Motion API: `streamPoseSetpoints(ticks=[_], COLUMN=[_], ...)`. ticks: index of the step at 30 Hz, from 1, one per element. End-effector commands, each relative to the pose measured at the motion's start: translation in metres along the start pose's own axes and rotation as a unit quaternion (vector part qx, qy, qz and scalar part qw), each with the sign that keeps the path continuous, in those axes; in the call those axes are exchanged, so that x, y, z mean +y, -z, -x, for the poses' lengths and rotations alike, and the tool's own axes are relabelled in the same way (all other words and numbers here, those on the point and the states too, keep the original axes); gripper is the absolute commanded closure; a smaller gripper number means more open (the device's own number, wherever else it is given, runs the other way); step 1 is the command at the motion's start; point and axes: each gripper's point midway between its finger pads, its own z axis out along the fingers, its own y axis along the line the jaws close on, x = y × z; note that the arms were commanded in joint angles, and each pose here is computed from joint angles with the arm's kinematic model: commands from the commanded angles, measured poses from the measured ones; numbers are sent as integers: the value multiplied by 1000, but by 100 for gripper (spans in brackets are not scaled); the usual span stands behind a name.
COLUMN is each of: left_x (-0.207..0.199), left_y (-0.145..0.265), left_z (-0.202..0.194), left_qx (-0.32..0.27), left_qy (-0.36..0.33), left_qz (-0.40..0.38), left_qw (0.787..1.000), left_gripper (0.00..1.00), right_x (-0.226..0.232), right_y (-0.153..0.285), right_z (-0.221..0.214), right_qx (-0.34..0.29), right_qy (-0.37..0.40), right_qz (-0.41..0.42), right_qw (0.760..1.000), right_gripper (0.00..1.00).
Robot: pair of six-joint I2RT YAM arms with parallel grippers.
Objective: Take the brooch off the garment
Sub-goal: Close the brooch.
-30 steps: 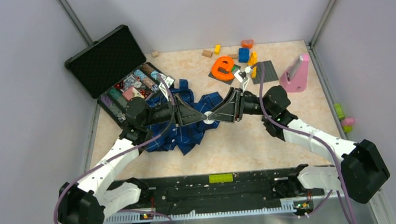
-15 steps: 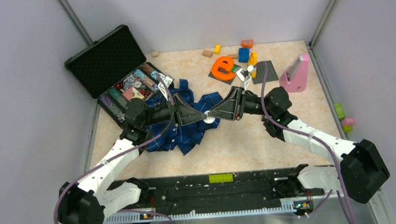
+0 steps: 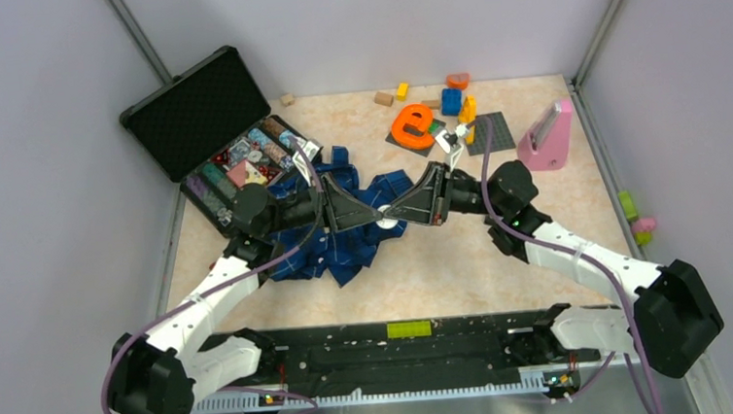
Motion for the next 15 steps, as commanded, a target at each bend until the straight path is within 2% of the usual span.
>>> streamPoseSetpoints(ticks=[1,7,13,14,15], left_x=[-17,-34,-35,-36,-37], left_y=[-1,1,0,1,1], left_z=[14,22,20,20,19], left_qx=[-34,-70,-74,-75,-75], left_qy=[-21,9,23,23,23], left_qz=[-27,-69,-80,-83,-86], left_qw=[999,995,994,993,993], left_gripper=[100,100,100,98,91], right_x=[8,2,-2,-2,-2], right_y=[-4,-3,-6,-6,-6], right_z=[3,10,10,10,10], right_qx=[1,-31,-38,-39,-40], right_qy=[37,57,67,67,67], right_qz=[-4,-35,-46,-46,-46], right_qw=[999,997,996,996,996], right_gripper=[88,95,100,100,100])
